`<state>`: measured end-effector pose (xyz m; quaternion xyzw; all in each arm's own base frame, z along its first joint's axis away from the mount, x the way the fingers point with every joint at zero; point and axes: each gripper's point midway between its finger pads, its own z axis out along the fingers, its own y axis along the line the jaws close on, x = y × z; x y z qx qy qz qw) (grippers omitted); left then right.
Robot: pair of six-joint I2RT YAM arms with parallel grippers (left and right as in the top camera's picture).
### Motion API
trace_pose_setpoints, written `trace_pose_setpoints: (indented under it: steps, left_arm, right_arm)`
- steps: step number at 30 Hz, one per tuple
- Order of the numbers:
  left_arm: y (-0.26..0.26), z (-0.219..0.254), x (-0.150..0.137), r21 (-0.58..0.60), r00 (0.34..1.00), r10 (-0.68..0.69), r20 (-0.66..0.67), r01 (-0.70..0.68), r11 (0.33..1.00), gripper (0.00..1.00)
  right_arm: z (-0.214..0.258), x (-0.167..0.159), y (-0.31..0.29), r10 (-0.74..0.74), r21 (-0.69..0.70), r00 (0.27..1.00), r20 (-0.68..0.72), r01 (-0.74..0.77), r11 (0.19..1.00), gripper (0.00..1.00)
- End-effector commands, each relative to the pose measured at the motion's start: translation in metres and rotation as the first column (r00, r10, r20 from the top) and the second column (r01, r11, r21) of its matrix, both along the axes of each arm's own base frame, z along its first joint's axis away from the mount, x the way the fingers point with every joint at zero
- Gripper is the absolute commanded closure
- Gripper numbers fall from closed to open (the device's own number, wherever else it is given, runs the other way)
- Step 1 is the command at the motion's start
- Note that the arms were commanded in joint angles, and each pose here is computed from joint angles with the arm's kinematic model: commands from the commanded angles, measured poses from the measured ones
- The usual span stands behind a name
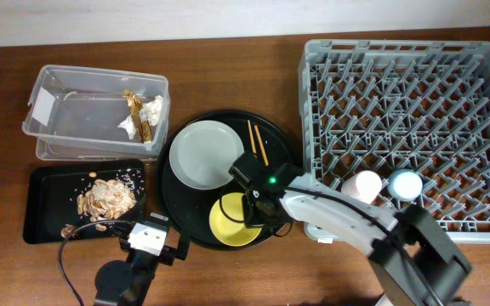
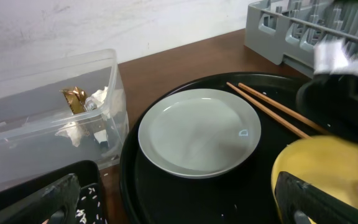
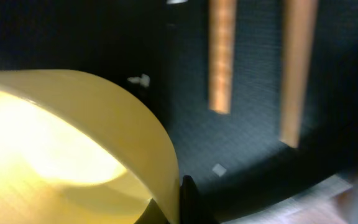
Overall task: Sort waste into correct bins and load items into the dishwasher rack
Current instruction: 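Place the yellow bowl upside down in the rack with the right gripper, then grasp the grey plate edge with the right gripper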
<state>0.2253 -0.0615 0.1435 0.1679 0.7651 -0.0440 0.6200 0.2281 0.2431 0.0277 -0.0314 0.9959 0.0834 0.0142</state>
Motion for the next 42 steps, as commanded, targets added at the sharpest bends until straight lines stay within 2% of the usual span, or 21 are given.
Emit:
trace_pose_setpoints:
  steps: [1,3,5,7,10,13,17,19,22,23,26,30,31,32,33,35,37,39,40,41,42]
  left_arm:
    - [0.003,-0.001,0.001,0.013,1.0,0.01,0.006,-0.01,1.0,0.01]
    - [0.003,-0.001,0.001,0.013,1.0,0.011,0.006,-0.011,1.0,0.01]
    - [0.003,-0.001,0.001,0.013,1.0,0.011,0.006,-0.011,1.0,0.01]
    - [0.003,-0.001,0.001,0.013,1.0,0.011,0.006,-0.011,1.0,0.01]
    - [0.003,-0.001,0.001,0.013,1.0,0.011,0.006,-0.011,1.0,0.01]
    - [0.003,-0.001,0.001,0.013,1.0,0.011,0.006,-0.011,1.0,0.01]
    - [0.003,-0.001,0.001,0.013,1.0,0.011,0.006,-0.011,1.0,0.01]
    - [0.003,-0.001,0.001,0.013,1.0,0.011,0.006,-0.011,1.0,0.01]
    - [0.003,-0.001,0.001,0.013,1.0,0.011,0.006,-0.011,1.0,0.01]
    - [0.003,-0.001,0.001,0.013,1.0,0.011,0.006,-0.011,1.0,0.01]
    - [0.003,-0.001,0.001,0.013,1.0,0.011,0.006,-0.011,1.0,0.01]
    - [0.003,-0.001,0.001,0.013,1.0,0.011,0.006,-0.011,1.0,0.01]
    - [0.003,-0.001,0.001,0.013,1.0,0.011,0.006,-0.011,1.0,0.01]
    - [0.003,-0.001,0.001,0.013,1.0,0.011,0.006,-0.011,1.0,0.01]
    - [0.003,-0.001,0.001,0.013,1.0,0.011,0.006,-0.011,1.0,0.0]
    - [0.003,-0.001,0.001,0.013,1.0,0.011,0.006,-0.011,1.0,0.01]
    - [0.003,-0.001,0.001,0.013,1.0,0.011,0.006,-0.011,1.0,0.01]
    - [0.003,-0.001,0.001,0.013,1.0,0.011,0.006,-0.011,1.0,0.01]
    - [0.003,-0.001,0.001,0.013,1.0,0.011,0.006,-0.011,1.0,0.0]
    - [0.003,-0.001,0.001,0.013,1.0,0.011,0.006,-0.011,1.0,0.01]
    - [0.003,-0.001,0.001,0.013,1.0,0.011,0.006,-0.011,1.0,0.01]
  right_arm:
    - [0.1,0.035,-0.043,-0.058,-0.084,0.93,0.362,0.095,0.992,0.96]
    - [0.186,0.054,-0.112,-0.103,-0.173,0.729,0.676,0.294,0.94,0.96]
    - [0.254,0.055,-0.196,-0.111,-0.218,0.48,0.87,0.576,0.788,0.96]
    - [0.275,0.053,-0.244,-0.113,-0.232,0.398,0.91,0.716,0.658,0.96]
    - [0.267,0.077,-0.328,-0.1,-0.4,0.478,0.873,0.817,0.414,0.96]
    - [0.239,0.105,-0.374,-0.101,-0.526,0.57,0.815,0.802,0.283,0.96]
    - [0.188,0.129,-0.411,-0.107,-0.688,0.716,0.69,0.695,0.209,0.96]
    - [0.174,0.139,-0.425,-0.09,-0.744,0.756,0.649,0.655,0.135,0.96]
    - [0.16,0.159,-0.425,-0.039,-0.796,0.803,0.595,0.595,0.112,0.96]
    - [0.154,0.163,-0.421,-0.032,-0.802,0.81,0.585,0.584,0.123,0.96]
    - [0.125,0.183,-0.376,0.057,-0.836,0.857,0.512,0.481,0.264,0.96]
    - [0.116,0.181,-0.332,0.159,-0.886,0.898,0.409,0.35,0.305,0.84]
    - [0.113,0.177,-0.326,0.167,-0.894,0.907,0.388,0.326,0.306,0.77]
    - [0.113,0.172,-0.322,0.158,-0.888,0.904,0.397,0.335,0.314,0.64]
    - [0.114,0.167,-0.313,0.141,-0.868,0.898,0.417,0.348,0.354,0.42]
    - [0.119,0.166,-0.287,0.099,-0.785,0.892,0.441,0.329,0.525,0.27]
    - [0.137,0.16,-0.247,-0.005,-0.605,0.899,0.437,0.298,0.739,0.24]
    - [0.149,0.145,-0.17,-0.025,-0.296,0.945,0.327,0.127,0.947,0.3]
    - [0.152,0.134,-0.134,-0.003,-0.147,0.961,0.278,0.046,0.988,0.3]
    - [0.156,0.114,-0.071,0.055,0.108,0.976,0.209,-0.079,0.991,0.32]
    - [0.156,0.104,-0.043,0.064,0.203,0.982,0.175,-0.1,0.974,0.33]
